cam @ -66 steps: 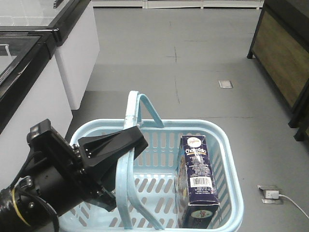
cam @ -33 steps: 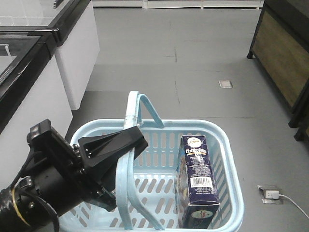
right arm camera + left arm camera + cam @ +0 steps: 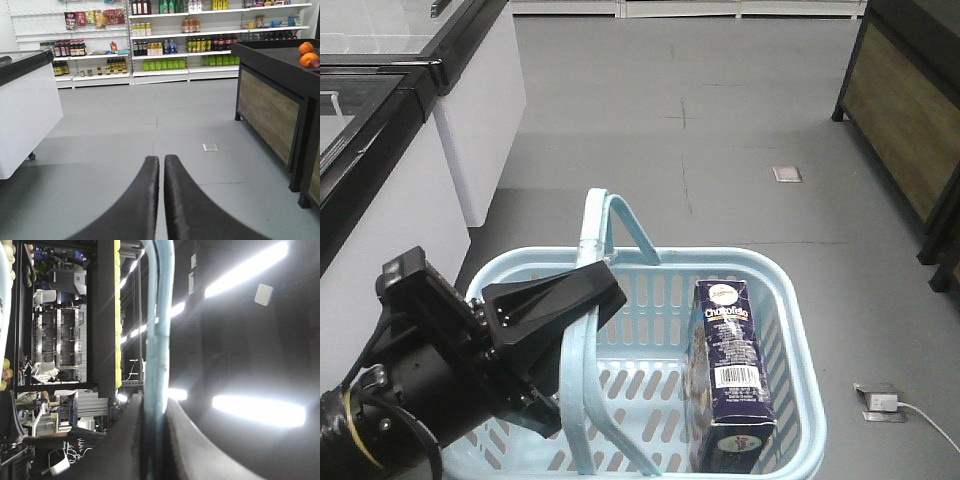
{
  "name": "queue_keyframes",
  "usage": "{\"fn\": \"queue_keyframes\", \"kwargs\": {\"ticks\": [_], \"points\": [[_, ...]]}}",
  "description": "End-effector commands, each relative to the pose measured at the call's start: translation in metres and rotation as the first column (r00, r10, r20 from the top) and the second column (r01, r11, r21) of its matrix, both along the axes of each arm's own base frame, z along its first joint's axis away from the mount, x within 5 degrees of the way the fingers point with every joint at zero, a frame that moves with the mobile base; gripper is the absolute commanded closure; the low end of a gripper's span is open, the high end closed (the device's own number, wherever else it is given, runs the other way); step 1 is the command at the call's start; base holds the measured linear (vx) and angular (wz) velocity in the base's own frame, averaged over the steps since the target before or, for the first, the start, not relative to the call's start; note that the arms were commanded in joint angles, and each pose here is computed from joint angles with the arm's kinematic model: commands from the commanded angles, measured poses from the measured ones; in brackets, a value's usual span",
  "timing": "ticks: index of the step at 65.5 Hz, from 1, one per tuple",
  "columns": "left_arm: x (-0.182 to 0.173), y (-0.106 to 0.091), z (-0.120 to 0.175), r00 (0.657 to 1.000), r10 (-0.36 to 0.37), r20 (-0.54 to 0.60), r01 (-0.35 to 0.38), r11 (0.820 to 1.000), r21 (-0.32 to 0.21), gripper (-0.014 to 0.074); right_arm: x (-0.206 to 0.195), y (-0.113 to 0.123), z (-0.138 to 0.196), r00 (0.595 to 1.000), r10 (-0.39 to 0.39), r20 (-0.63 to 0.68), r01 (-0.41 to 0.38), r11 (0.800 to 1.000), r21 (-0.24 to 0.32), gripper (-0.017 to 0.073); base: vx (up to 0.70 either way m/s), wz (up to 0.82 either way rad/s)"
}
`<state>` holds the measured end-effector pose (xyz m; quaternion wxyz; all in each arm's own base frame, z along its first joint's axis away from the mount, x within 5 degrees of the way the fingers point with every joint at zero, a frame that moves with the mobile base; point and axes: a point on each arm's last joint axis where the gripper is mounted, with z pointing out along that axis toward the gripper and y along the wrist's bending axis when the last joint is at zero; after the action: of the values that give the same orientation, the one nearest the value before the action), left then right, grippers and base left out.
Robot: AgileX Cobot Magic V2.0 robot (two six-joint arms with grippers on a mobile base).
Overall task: Left arm holds basket, right arm returns cookies
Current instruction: 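Hold the basket steady in front of the robot with the left gripper, then drive forward toward the drink shelves holding the basket in the left gripper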
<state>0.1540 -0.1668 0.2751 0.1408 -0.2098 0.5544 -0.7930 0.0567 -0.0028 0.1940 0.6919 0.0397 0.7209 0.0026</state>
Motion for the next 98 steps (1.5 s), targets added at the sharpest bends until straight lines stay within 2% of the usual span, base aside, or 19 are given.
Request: {"fn": "queue_keyframes", "kwargs": {"ticks": [1,98], "points": [[-0.0052,0.004,0.0255,0.995,-0.006,0.097,0.021,0.988,-0.153,0.0594,-0.0003,-0.0004,0.0014,0.998,-0.006,0.068,0.007,1.0,-0.011,0.0566,0.0,0.0],[-0.0052,0.004,0.0255,0.995,-0.006,0.097,0.021,0.988,-0.153,0.0594,-0.0003,-0.0004,0.0014,0.998,-0.006,0.068,0.007,1.0,-0.011,0.0566,0.03,0.0]]}}
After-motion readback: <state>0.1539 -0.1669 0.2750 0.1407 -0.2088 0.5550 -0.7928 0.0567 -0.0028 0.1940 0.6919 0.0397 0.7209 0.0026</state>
